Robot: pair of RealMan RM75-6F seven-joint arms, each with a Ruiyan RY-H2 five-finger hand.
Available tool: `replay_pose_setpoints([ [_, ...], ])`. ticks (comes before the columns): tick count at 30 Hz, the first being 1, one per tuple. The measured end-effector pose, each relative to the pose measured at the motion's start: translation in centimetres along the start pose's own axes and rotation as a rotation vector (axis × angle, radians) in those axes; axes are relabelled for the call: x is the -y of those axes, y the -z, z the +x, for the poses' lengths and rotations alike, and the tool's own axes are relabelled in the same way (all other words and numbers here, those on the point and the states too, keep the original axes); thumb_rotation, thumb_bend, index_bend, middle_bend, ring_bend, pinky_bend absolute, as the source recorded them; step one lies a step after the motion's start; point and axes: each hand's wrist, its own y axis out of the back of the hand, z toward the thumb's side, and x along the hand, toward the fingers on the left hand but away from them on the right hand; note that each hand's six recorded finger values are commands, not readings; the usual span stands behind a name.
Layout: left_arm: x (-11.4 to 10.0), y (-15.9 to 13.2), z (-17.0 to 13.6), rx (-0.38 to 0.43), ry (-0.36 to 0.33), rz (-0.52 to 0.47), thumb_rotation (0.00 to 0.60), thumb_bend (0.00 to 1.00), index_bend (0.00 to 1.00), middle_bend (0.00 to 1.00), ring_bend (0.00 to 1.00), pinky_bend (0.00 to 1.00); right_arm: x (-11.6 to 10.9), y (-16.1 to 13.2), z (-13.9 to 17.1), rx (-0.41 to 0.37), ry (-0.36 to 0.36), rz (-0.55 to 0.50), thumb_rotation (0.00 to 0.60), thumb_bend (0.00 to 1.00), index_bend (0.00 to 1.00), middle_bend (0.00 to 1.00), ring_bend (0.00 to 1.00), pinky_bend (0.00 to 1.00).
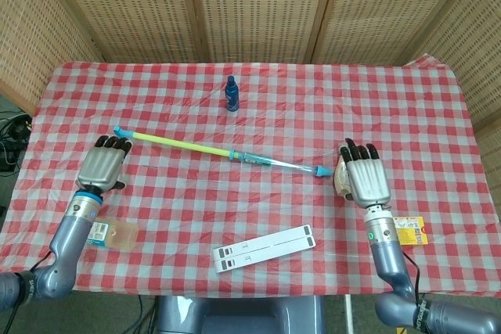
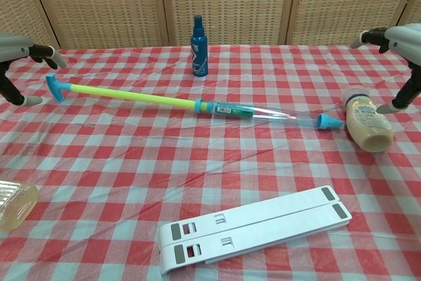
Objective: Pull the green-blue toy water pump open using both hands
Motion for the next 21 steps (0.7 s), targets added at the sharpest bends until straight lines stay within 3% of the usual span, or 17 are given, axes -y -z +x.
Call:
replay_pose_setpoints([
  [7, 0.0, 0.1, -2.5, 0.073, -0.083, -0.096, 0.600, 0.36, 0.13, 0.00, 0.00, 0.00, -0.4, 0.7, 2.2, -0.057, 0.048, -0.066, 0.600, 0.27, 0.08, 0.00, 0.00, 0.07],
  [13, 0.6, 1.5, -6.3, 0.111, -0.186, -0.125, 0.600, 0.31, 0.04, 0.00, 0.00, 0.00, 0.0, 2.2, 5.5, -0.106, 0.083, -0.130, 0.600, 0.25, 0.05, 0.00, 0.00, 0.00],
  [21, 2.7, 4.5, -10.6, 0.043, -0.223, -0.109, 0.600, 0.13, 0.00, 0.00, 0.00, 0.00, 0.5, 4.9, 9.0, -0.120, 0.099, -0.153, 0.600, 0.20, 0.00, 0.00, 0.00, 0.00],
])
